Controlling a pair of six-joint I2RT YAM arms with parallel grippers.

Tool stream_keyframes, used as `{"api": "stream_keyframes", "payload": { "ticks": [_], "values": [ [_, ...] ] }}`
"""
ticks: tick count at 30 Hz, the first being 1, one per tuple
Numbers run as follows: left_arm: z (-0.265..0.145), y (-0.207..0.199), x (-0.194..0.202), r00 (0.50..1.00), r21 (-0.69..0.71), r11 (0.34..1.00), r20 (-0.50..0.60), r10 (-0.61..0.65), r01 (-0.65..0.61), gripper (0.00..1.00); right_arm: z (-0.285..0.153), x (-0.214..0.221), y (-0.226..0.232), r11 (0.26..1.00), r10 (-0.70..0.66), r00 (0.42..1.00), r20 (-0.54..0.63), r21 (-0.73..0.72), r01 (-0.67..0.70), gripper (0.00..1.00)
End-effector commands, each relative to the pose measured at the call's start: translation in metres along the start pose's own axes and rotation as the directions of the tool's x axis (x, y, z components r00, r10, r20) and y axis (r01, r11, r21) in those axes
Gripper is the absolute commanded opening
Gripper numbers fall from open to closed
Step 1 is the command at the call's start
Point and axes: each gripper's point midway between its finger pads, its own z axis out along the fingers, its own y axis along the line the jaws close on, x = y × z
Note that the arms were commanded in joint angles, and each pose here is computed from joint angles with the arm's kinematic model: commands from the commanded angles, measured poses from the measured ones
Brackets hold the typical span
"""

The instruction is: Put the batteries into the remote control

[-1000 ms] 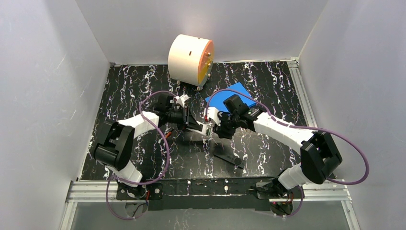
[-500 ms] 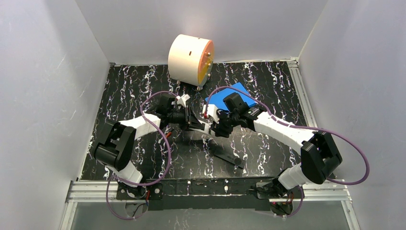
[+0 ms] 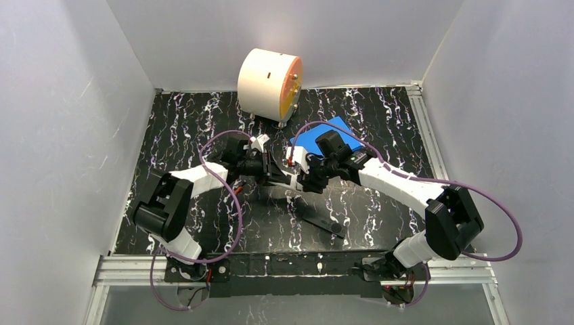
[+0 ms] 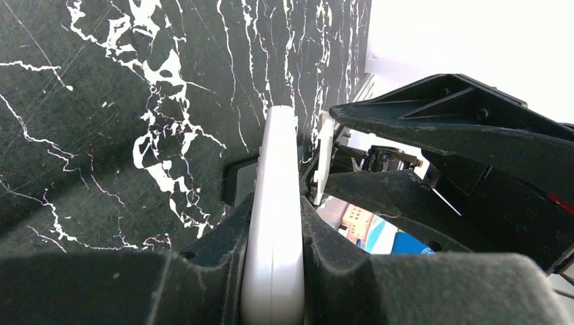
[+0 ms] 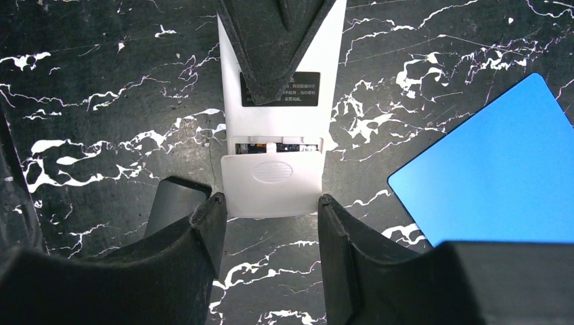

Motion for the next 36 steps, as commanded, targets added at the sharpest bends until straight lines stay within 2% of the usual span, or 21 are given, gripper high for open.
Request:
{"api": "stream_keyframes", "payload": {
  "ticks": [1,36],
  "values": [
    [-0.007,-0.018,0.002,0.999,0.040,0.999,0.009,0.037,-0.037,0.00,-0.003,-0.016,-0.011,0.999,-0.028,0.998,0.049,0.031,0.026,0.46],
    [-0.012,-0.026,0.006,0.999,0.071,0.997,0.019,0.035,-0.036,0.00,0.004,-0.002,-0.007,0.999,-0.031,1.000,0.004,0.028,0.031,0.47]
  ]
}}
